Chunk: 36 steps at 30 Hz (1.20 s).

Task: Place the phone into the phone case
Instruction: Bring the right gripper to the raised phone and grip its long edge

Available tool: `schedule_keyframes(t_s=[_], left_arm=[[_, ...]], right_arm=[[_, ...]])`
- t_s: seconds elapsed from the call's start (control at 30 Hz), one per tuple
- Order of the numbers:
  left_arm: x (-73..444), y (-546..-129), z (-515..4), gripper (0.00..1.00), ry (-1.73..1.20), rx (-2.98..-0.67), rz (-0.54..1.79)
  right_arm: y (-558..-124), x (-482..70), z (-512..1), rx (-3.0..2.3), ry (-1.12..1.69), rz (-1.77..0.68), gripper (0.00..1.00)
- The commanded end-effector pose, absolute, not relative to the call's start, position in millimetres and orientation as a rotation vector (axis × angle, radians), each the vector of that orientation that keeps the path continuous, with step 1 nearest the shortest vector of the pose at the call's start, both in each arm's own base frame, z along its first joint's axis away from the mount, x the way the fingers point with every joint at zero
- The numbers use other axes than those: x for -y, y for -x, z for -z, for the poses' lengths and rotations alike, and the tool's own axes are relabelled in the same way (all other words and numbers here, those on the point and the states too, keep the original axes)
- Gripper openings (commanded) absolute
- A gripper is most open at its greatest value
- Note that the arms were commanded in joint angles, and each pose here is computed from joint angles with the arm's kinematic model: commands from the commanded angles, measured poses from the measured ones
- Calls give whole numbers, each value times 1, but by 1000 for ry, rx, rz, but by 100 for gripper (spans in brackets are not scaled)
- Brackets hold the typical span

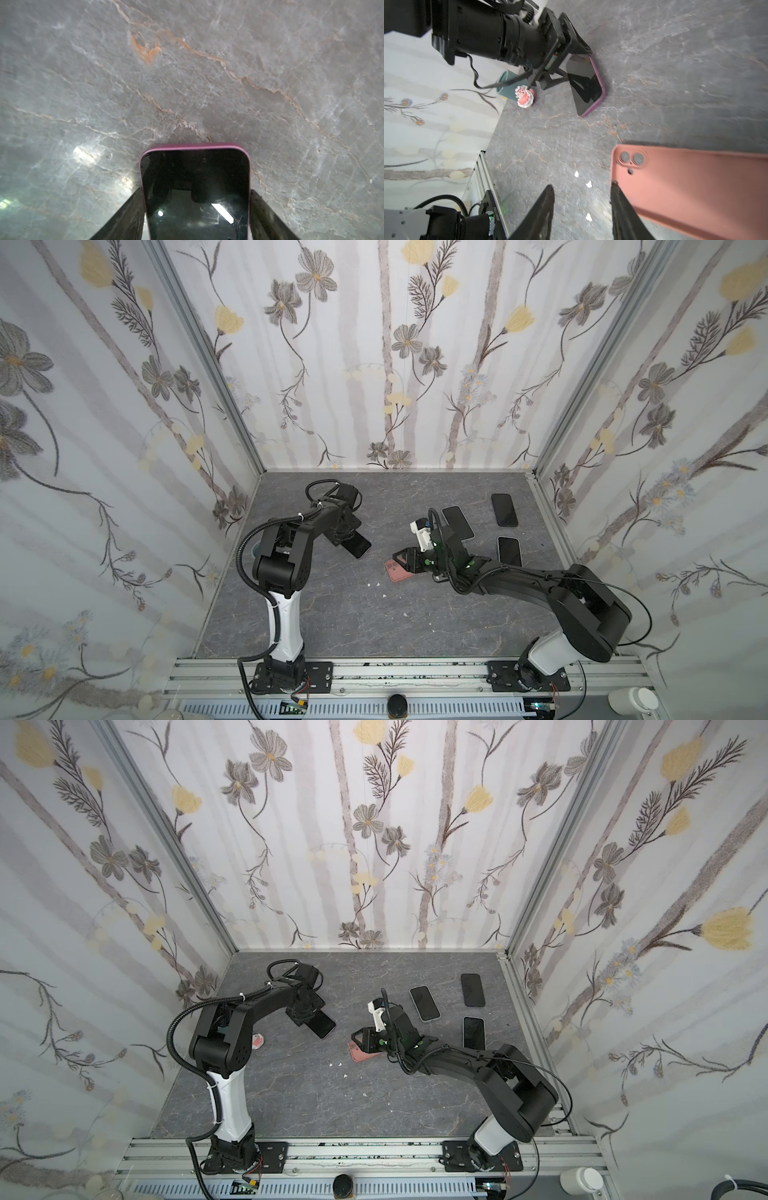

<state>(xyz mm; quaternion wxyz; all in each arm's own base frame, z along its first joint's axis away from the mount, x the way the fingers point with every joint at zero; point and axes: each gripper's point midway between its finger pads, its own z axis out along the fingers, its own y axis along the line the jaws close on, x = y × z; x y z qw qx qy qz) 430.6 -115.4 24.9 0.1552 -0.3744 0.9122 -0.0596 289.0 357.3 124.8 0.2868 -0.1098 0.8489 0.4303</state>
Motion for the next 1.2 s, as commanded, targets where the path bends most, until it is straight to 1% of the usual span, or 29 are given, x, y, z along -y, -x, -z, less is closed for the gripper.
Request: schedule_keyframes(t_s=[0.0,0.2,0.37,0.63,0.87,1.17], left_arm=[[125,-418,-22,72,1145,-2654,235],[124,-418,-27,72,1143,-2663,216],[121,-419,-36,72,1141,-2667,188],[122,-420,-44,72,1140,-2666,186],[122,-424,-51,72,1135,-2658,192],[124,-418,-43,72,1147,-2669,209]], right_arm=[[-308,-382,-138,-2178,228,-1238,45],[-323,-409,-116,-2227,182,-1270,45],[-331,-405,-111,-2227,160,-1196,46],[-333,-404,-89,-2252,127,-1186,46],[-332,-410,-83,-2235,98,-1256,47],[-341,-416,-60,-2255,22,-1327,47]])
